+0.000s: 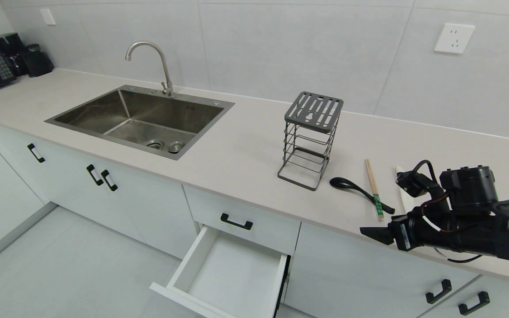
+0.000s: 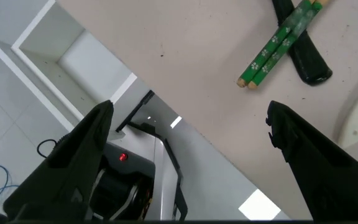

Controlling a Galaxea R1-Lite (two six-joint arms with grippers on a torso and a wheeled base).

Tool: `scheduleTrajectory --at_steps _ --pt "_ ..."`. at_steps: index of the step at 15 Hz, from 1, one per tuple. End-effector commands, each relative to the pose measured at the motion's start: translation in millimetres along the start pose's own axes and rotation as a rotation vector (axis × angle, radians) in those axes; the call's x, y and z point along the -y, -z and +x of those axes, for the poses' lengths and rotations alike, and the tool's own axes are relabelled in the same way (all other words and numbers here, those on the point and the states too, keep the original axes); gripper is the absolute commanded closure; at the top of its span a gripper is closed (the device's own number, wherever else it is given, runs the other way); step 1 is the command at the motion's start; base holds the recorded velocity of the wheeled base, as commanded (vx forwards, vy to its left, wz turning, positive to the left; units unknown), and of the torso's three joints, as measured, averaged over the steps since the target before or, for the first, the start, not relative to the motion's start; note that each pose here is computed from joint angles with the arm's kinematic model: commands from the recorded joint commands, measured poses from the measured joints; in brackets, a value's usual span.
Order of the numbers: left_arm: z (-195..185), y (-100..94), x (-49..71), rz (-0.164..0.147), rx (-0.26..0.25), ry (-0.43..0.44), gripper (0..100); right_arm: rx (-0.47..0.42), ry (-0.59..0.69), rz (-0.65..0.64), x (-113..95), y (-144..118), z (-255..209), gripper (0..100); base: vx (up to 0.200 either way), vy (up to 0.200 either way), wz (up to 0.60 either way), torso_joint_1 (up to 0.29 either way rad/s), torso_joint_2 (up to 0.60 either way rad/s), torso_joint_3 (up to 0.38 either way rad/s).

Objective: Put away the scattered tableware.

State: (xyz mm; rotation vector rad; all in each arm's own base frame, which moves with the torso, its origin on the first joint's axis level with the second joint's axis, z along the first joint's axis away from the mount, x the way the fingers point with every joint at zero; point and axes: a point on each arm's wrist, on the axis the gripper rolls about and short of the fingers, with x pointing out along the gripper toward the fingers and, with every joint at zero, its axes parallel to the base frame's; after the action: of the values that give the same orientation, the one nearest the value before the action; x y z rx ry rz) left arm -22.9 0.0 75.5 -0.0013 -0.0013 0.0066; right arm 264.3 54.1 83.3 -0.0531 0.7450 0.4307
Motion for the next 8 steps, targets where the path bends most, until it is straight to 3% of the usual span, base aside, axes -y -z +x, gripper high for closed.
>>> scheduleTrajectory --at_steps 1,8 --pt "0.1 0.0 0.0 0.000 -0.001 0.000 0 -0.025 -0.001 0.004 3.0 0.4 12.5 0 0.000 0.000 0.00 0.000 0.00 0.000" --pt "0.1 0.0 0.0 0.000 -0.001 -0.001 0 -0.041 0.022 0.009 11.8 -6.7 38.2 0 0.000 0.000 0.00 0.000 0.00 0.000"
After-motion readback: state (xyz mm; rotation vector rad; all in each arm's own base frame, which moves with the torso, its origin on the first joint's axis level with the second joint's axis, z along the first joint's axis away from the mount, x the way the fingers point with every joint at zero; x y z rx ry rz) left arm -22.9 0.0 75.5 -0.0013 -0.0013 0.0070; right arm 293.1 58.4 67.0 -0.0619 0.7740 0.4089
